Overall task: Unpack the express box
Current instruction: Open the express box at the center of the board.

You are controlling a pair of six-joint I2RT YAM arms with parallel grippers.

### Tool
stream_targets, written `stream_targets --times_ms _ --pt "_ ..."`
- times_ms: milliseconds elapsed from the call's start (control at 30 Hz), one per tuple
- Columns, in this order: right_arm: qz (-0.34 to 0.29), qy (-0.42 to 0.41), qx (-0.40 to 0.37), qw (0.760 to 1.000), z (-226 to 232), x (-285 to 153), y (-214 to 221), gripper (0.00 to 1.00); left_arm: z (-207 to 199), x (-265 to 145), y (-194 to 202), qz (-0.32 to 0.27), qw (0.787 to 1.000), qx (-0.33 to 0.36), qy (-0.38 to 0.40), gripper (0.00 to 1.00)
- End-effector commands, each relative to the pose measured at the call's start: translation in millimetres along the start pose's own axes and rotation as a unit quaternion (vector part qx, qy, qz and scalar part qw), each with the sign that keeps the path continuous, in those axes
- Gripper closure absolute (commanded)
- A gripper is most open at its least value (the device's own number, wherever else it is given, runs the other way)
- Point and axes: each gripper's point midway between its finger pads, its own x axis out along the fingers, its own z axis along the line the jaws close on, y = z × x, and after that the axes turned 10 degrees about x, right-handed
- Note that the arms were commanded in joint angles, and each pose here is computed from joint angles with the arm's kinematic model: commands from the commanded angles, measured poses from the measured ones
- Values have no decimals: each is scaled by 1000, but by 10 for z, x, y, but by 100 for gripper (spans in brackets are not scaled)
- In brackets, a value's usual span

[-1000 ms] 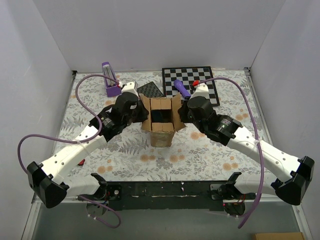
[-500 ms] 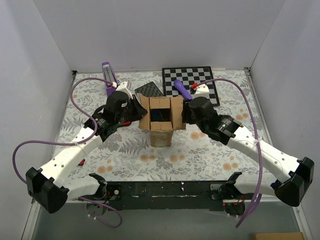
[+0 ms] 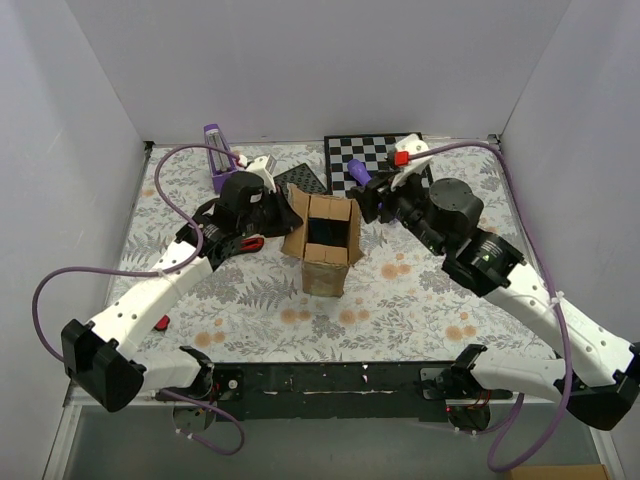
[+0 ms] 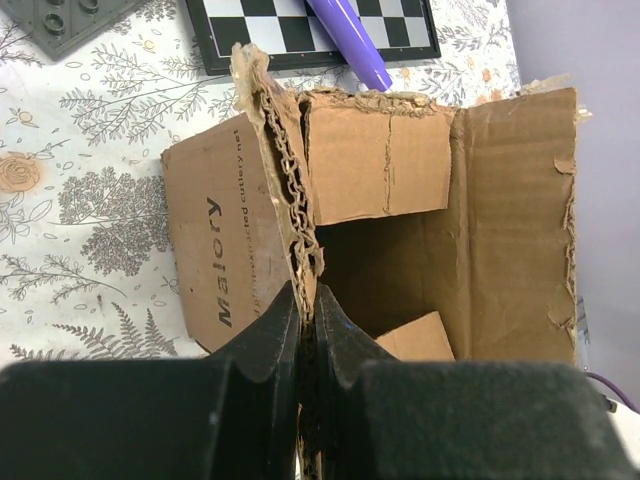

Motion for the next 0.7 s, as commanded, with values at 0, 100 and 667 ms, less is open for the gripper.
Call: stream_targets --times_ms 0,100,667 --pt "-25 -97 -98 990 376 158 -198 35 -31 2 242 66 997 21 16 100" --pt "-13 -132 -152 979 545 233 -68 34 -13 35 264 75 997 24 12 100" --pt "130 -59 -340 930 444 514 919 34 -111 29 222 74 996 35 38 100"
